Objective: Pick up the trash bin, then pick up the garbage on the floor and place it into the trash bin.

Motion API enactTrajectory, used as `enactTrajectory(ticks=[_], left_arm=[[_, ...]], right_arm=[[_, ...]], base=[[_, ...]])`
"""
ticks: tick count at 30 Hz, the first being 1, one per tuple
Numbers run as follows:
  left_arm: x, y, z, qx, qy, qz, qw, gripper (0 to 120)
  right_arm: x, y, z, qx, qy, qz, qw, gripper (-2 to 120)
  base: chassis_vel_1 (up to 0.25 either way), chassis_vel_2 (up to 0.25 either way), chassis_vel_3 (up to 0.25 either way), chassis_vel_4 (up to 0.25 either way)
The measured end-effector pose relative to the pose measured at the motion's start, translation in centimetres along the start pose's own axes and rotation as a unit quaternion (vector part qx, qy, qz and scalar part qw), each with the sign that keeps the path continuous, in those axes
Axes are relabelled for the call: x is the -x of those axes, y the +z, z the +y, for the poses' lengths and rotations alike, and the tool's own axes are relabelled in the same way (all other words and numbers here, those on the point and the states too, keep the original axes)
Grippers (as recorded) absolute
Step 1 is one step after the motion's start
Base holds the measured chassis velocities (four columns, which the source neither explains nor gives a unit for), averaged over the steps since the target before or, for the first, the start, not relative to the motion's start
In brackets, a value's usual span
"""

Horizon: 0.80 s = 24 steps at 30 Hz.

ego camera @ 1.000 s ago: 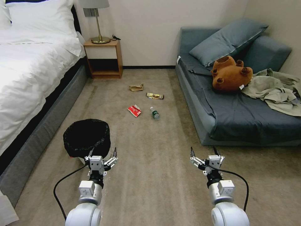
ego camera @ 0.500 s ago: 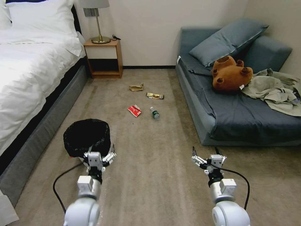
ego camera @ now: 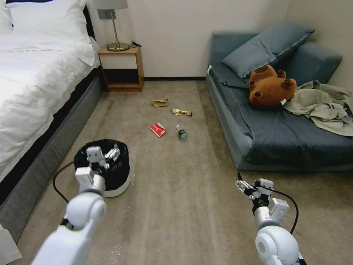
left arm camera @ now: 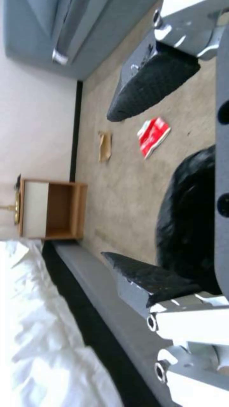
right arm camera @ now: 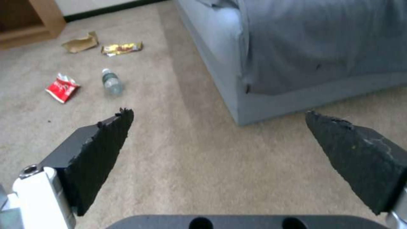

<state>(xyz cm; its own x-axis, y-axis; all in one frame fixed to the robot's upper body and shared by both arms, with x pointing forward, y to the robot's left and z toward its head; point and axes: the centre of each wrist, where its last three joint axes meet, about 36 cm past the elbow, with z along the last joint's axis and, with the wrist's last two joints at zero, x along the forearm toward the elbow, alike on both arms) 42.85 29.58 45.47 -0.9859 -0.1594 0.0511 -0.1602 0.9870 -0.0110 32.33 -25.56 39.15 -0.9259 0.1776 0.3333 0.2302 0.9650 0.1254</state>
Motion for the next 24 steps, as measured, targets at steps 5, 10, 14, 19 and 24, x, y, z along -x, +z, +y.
enactTrajectory(ticks=[5,10,14,19,24], left_arm=[[2.5,-3.3,1.4,0.002,-0.029,0.007,0.9996,81],[5.1,-7.9,3.5,0.010,-0.072,0.017,0.9972,80],[5.4,-8.5,3.8,0.011,-0.077,0.020,0.9967,79],[5.3,-9.0,4.4,0.019,-0.077,0.017,0.9967,79],[4.9,-9.8,6.8,0.055,-0.062,0.007,0.9965,78]], right_arm=[[0.0,-0.1,0.0,0.000,0.001,0.001,1.000,100],[0.9,-3.2,-1.9,-0.029,-0.009,-0.036,0.999,100],[1.7,-7.0,-3.6,-0.057,-0.025,-0.082,0.995,100],[2.2,-8.0,-3.7,-0.054,-0.035,-0.097,0.993,100],[2.2,-6.9,-3.3,-0.056,-0.039,-0.090,0.994,100]], base=[[0.000,0.000,0.000,0.000],[0.000,0.000,0.000,0.000],[0.000,0.000,0.000,0.000],[0.000,0.000,0.000,0.000],[0.000,0.000,0.000,0.000]])
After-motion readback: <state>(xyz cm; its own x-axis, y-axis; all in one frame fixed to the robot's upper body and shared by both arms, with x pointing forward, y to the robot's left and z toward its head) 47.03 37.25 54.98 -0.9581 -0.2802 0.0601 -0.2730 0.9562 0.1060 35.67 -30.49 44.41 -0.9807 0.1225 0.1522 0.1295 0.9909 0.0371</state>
